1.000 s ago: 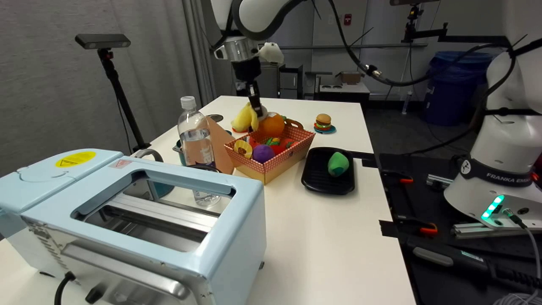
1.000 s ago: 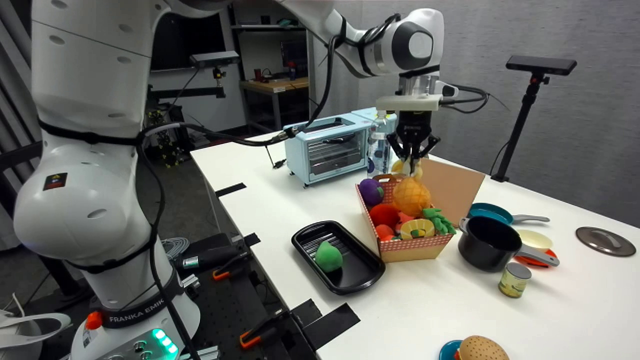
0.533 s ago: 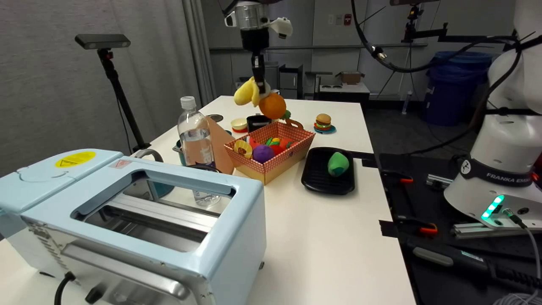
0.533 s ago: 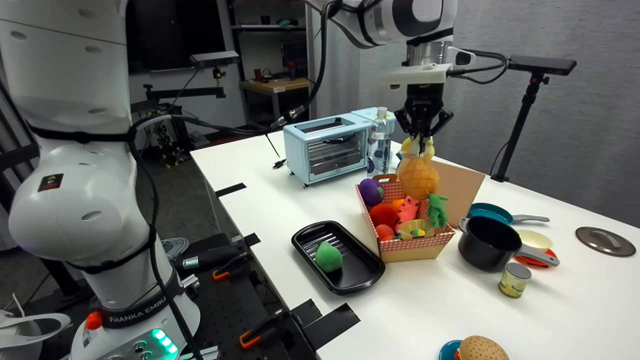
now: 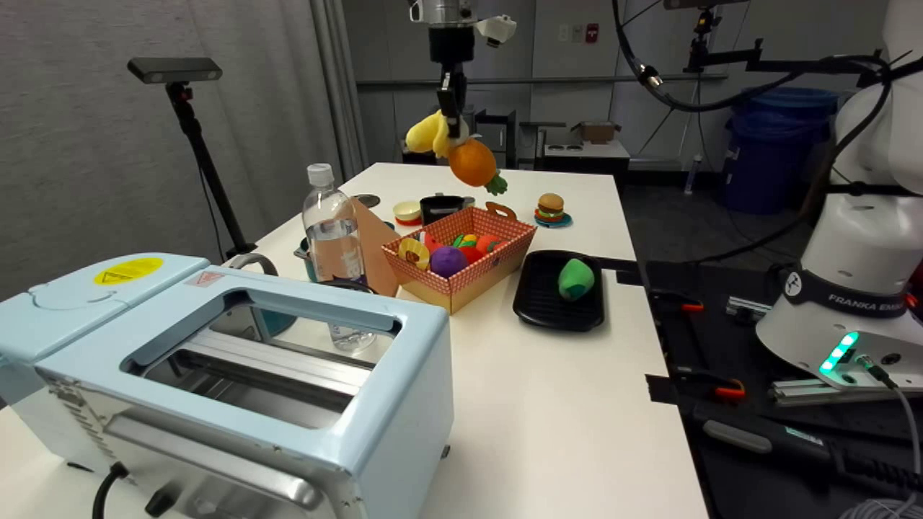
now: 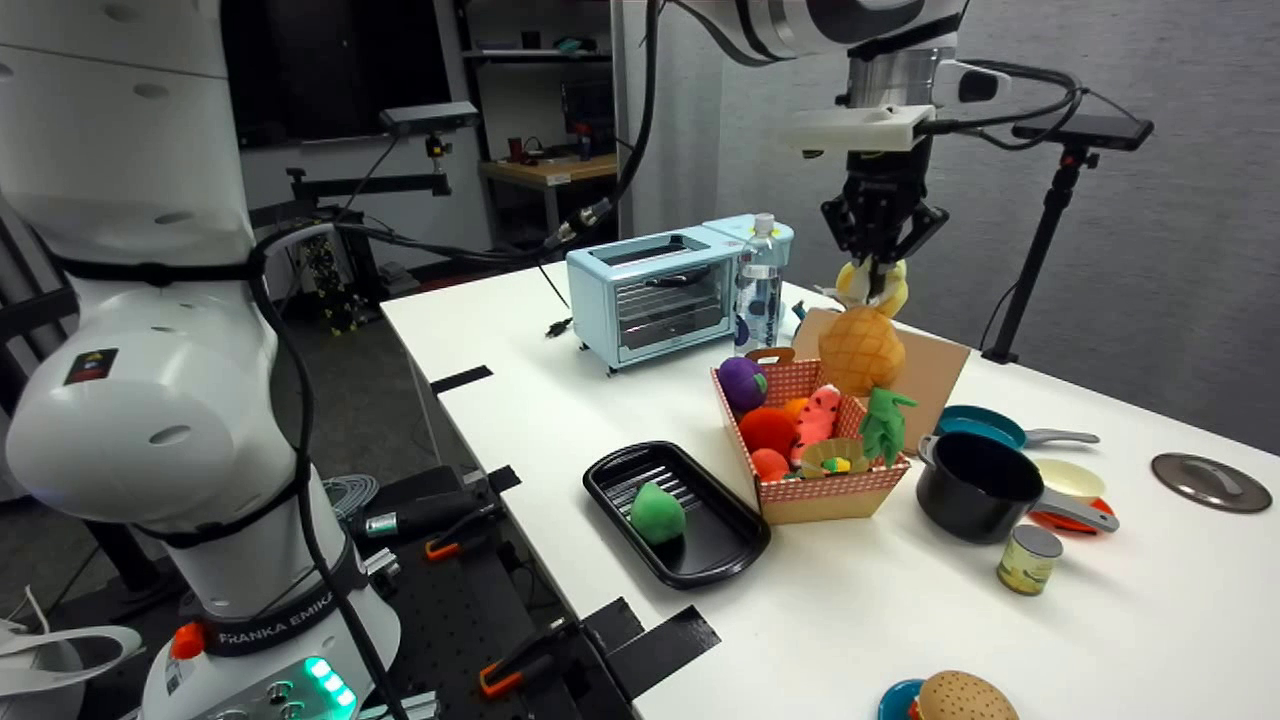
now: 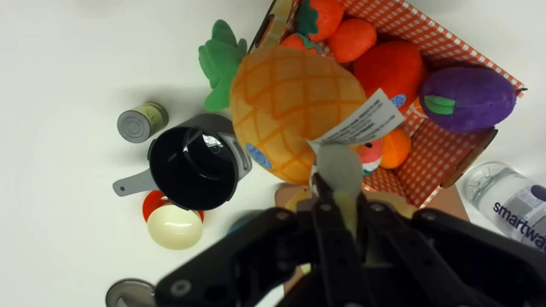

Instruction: Put the banana and pineapple plush on the table

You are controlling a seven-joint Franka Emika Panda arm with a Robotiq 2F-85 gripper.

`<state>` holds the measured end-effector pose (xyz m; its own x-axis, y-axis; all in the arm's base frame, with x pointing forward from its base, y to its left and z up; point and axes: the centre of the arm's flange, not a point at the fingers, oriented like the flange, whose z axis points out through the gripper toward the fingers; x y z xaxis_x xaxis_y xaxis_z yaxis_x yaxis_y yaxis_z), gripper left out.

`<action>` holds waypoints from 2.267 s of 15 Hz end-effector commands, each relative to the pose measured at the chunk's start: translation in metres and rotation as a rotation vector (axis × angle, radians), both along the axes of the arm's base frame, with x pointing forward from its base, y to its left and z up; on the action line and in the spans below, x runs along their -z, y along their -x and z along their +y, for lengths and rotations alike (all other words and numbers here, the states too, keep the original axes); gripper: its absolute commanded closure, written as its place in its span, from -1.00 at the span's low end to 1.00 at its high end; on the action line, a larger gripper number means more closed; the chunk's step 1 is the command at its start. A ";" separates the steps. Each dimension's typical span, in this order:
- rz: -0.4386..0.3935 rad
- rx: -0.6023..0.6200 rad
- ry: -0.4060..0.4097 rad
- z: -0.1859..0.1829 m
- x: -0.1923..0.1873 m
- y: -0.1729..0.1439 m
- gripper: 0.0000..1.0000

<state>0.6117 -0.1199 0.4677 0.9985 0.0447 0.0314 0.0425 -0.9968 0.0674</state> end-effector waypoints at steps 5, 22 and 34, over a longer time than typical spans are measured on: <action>-0.075 0.159 -0.062 -0.037 -0.018 0.010 0.96; -0.165 0.465 -0.188 -0.126 -0.036 0.030 0.96; -0.165 0.558 -0.169 -0.161 -0.039 0.039 0.03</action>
<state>0.5688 -0.2821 0.5034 0.8529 -0.4966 0.1609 -0.4820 -0.8676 -0.1224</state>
